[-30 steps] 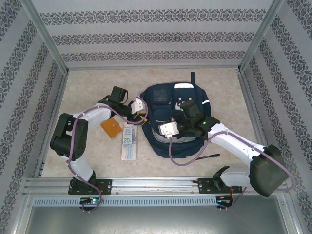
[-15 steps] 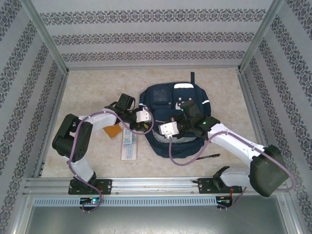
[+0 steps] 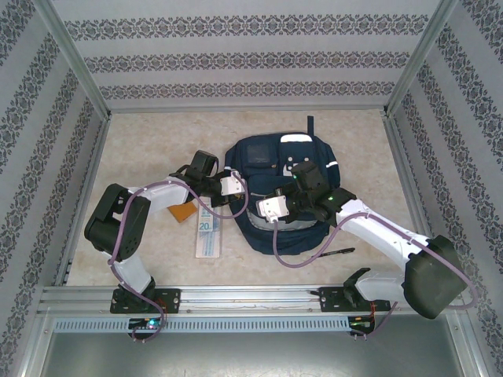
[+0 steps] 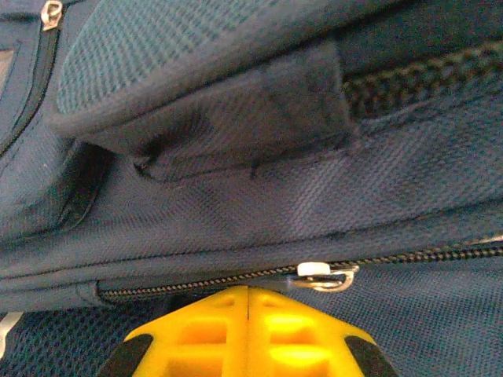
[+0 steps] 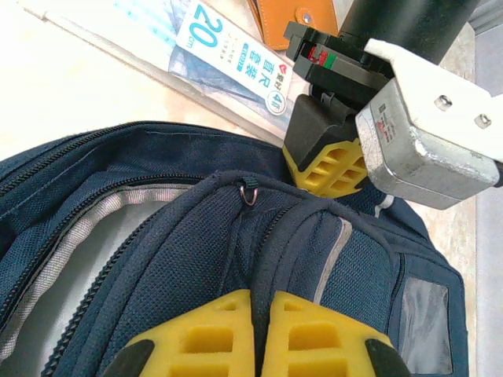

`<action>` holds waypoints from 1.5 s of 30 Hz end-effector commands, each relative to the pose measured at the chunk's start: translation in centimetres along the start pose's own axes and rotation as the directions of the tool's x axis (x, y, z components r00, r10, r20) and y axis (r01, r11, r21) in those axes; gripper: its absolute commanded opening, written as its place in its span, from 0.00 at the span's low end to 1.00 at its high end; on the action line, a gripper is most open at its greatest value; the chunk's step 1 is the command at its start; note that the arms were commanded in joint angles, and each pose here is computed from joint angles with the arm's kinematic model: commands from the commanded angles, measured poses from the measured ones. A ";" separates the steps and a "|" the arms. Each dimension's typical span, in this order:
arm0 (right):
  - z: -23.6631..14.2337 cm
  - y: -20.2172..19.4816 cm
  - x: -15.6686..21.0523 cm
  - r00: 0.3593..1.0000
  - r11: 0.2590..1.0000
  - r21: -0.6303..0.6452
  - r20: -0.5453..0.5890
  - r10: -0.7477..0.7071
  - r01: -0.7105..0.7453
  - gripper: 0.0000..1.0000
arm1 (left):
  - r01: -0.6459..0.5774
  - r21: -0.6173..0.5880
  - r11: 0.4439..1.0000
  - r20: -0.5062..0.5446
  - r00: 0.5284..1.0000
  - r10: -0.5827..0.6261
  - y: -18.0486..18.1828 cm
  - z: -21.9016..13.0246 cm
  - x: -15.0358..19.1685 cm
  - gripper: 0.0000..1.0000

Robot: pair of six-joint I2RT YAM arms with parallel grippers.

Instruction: Pack books, pencil case, and school supplies into a backpack

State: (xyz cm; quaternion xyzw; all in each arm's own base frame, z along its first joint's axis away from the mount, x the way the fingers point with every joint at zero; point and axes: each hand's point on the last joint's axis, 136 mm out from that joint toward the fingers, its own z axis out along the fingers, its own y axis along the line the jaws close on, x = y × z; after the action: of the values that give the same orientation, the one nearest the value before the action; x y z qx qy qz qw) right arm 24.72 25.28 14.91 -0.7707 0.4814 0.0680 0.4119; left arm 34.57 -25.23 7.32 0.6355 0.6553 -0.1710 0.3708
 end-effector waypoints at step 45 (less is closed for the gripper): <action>-0.7 -1.1 -1.4 0.999 0.999 0.042 0.041 -0.025 0.023 0.00 | 0.048 -0.147 0.988 0.207 0.978 -0.017 -0.3 0.7 -2.6 0.12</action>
State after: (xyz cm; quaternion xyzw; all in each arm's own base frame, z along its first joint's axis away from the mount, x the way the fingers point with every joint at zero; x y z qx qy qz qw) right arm 24.75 25.21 14.86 -0.7705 0.4825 0.0661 0.4112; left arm 33.50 -26.94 7.23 0.5859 0.6514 -0.1989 0.4391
